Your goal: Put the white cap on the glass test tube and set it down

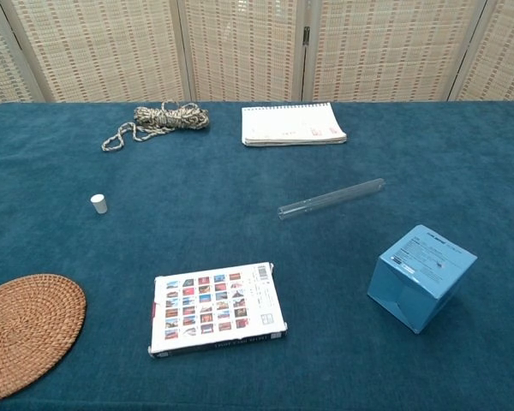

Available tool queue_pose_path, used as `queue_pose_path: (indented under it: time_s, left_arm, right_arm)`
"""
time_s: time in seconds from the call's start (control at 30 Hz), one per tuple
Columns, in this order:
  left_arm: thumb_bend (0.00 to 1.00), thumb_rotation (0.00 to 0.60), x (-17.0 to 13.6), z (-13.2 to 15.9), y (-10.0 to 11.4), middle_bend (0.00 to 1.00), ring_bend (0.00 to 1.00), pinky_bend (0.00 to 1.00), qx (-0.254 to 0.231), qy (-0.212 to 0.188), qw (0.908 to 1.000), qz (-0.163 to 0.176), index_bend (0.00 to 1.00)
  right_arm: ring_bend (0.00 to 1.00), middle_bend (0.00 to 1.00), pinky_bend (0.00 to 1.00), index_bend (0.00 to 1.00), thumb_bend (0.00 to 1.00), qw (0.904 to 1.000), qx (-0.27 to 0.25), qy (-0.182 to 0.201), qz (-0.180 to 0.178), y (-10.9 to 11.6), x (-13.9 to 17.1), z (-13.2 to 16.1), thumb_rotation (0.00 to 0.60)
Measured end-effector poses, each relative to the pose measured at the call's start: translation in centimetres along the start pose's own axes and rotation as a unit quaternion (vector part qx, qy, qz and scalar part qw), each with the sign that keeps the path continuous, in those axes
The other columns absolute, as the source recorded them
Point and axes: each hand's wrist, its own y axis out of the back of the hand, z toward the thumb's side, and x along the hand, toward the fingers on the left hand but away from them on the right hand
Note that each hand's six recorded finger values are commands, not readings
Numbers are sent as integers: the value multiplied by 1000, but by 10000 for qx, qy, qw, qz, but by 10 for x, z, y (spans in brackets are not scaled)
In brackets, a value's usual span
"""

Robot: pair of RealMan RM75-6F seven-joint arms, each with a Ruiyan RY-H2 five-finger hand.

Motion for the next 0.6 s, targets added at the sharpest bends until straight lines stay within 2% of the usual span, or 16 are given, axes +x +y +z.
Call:
queue_pose_path:
  time_s: [0.17, 0.37, 0.4, 0.53, 0.57, 0.6]
  left_arm:
    - [340, 600, 0, 1, -1, 229, 199, 148, -8, -3, 10000, -23, 203]
    - [340, 600, 0, 2, -2, 229, 199, 148, -22, -21, 10000, -25, 203]
    - [340, 600, 1, 2, -2, 229, 199, 148, -25, -23, 10000, -17, 203]
    - [339, 600, 1, 2, -1, 229, 199, 148, -29, -12, 10000, 1, 203]
    - [340, 600, 0, 2, -1, 229, 199, 148, -29, -10, 10000, 6, 203]
    - [340, 600, 0, 2, 0, 229, 199, 148, -20, -9, 10000, 9, 203]
  right_arm:
    - [314, 345, 422, 295, 314, 9999, -13, 170, 19, 3, -9, 8, 600]
    - [340, 378, 435, 296, 314, 9981, 31, 569, 219, 8, -32, 27, 600]
    - [359, 392, 455, 296, 313, 9973, 42, 681, 278, 9, -39, 33, 600]
    - [493, 468, 653, 296, 314, 9928, 103, 1086, 504, 10, -62, 54, 600]
    - [500, 472, 663, 296, 314, 9913, 117, 1186, 559, 10, -69, 59, 600]
    - [539, 492, 715, 296, 314, 9891, 133, 1322, 632, 10, -77, 67, 600]
